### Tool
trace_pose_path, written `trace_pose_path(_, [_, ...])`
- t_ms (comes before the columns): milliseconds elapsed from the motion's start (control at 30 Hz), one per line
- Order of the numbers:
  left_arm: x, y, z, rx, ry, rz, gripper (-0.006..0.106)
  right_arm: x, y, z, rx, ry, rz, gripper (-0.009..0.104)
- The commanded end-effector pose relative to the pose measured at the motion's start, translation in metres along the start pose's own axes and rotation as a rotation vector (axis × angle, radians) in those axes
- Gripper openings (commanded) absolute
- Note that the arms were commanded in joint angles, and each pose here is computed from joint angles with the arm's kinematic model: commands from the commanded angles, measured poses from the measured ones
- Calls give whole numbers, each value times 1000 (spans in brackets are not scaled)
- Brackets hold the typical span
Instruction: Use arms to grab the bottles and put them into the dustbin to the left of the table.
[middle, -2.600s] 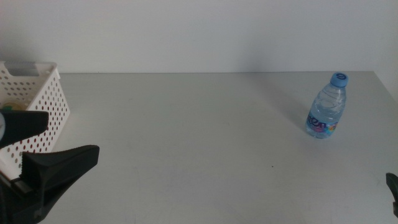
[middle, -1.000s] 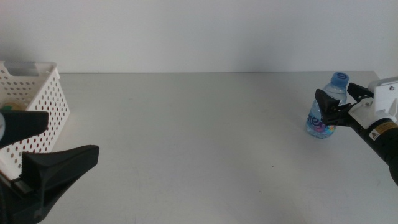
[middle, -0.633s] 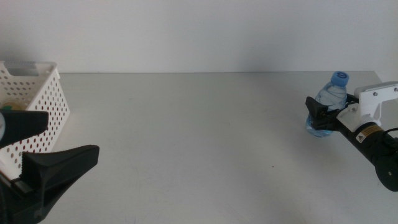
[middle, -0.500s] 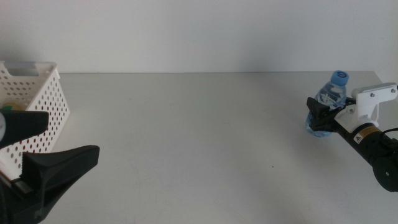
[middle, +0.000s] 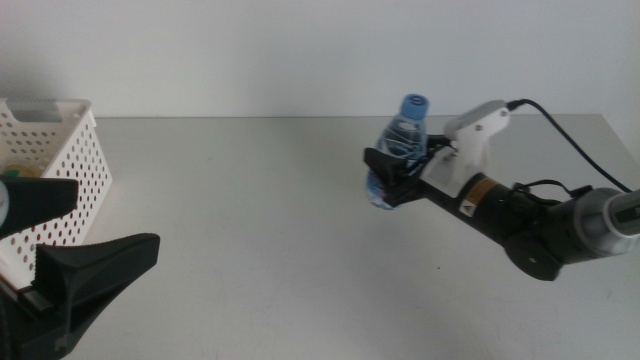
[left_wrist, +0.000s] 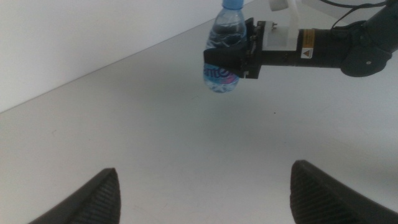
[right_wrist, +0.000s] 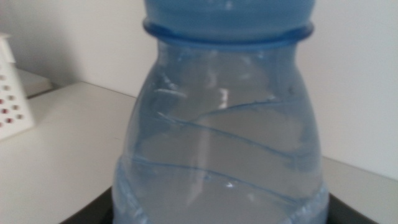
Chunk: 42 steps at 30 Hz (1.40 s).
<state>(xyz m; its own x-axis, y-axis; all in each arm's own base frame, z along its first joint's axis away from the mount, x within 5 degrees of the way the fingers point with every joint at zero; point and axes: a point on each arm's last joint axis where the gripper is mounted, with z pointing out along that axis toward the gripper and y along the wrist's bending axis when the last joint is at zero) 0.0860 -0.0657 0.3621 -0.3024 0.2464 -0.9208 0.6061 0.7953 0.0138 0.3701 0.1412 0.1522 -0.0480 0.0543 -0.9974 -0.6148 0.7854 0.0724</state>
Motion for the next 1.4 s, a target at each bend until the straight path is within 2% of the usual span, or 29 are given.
trace_pose_path(0, [-15,-1,-4,14,-99,-18,93,-55,31,17,-113,-222,-47,-1])
trace_pose_path(167, [-15,-1,-4,14,-99,-18,93,-66,85,55,-226,-197,-76,-1])
trace_pose_path(367, [-15,-1,-4,14,-99,-18,93,-51,118,84,-304,-196,-75,-1])
trace_pose_path(533, [-15,-1,-4,14,-99,-18,93,-35,134,93,-335,-178,-59,-1])
trace_pose_path(800, [-15,-1,-4,14,-99,-18,93,-18,138,96,-320,-143,-32,3])
trace_pose_path(933, [-15,-1,-4,14,-99,-18,93,-14,137,96,-304,-102,-34,18])
trace_pose_path(1167, [-15,-1,-4,14,-99,-18,93,2,136,88,-297,-24,27,73])
trace_pose_path(1233, [-15,-1,-4,14,-99,-18,93,4,136,84,-298,-9,26,85])
trace_pose_path(1300, [-15,-1,-4,14,-99,-18,93,4,136,79,-300,1,21,92])
trace_pose_path(1367, [-15,-1,-4,14,-99,-18,93,-1,136,72,-299,3,22,94])
